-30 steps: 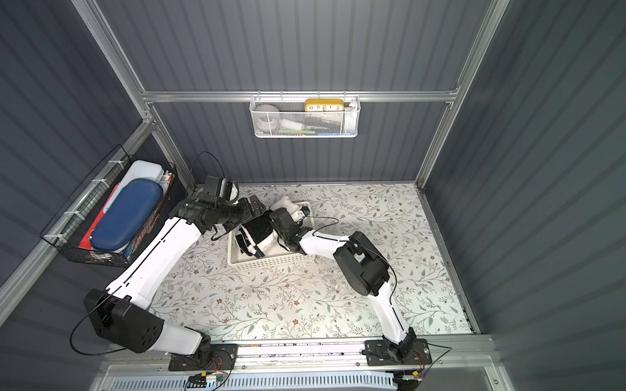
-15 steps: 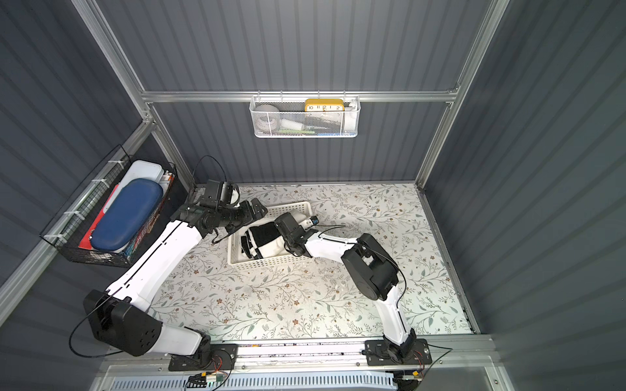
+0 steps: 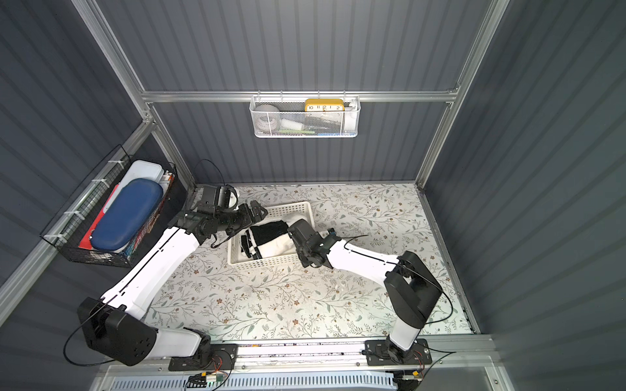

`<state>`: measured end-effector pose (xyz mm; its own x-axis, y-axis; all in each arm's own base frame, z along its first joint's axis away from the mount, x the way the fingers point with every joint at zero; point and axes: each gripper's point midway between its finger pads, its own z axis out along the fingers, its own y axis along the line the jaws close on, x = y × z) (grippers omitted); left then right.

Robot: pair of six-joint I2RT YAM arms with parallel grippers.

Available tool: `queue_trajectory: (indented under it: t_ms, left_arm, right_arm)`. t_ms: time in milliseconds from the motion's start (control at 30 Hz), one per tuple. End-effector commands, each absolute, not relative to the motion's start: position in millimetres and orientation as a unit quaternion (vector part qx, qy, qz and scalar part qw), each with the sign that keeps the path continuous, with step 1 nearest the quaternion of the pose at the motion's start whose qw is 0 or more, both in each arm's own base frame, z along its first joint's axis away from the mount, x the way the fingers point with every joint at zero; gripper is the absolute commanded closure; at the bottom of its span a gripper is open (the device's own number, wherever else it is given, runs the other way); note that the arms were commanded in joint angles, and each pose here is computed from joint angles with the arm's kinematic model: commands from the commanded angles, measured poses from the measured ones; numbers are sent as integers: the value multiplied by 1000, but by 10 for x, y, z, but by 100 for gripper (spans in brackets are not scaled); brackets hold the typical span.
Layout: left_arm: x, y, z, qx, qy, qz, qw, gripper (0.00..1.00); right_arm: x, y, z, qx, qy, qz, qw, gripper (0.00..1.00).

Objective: Roll up the pillowcase
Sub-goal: Place the pillowcase in the bin, then reset both arms

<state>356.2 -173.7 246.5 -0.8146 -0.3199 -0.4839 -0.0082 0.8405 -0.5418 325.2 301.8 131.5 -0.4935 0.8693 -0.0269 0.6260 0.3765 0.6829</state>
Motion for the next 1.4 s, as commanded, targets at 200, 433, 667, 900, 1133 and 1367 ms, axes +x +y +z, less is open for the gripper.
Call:
queue_trajectory:
  t_ms: [200,433,667,900,1133,1367]
  left_arm:
    - [3637,-1833,2618,-32,896,-287,338,1]
    - [3880,-1649,2922,-41,877,-235,416,1]
    - [4065,-1265,2651,-69,862,-128,485,1]
    - [4126,-1167,2135,28,859,-45,509,1]
    - [3959,-560,1919,27,768,28,639,1]
    - [3940,-406,1440,25,750,53,659,0]
  right_arm:
    - [3031,1968,2516,278,862,174,386,15]
    - [2857,679,2947,143,861,-25,488,9]
    - [2965,115,3051,117,770,-174,602,1]
    - [3063,-141,2286,106,794,-141,582,1]
    - [3359,-297,1645,117,796,-56,591,1]
    - [3786,-221,1176,88,800,-28,594,1]
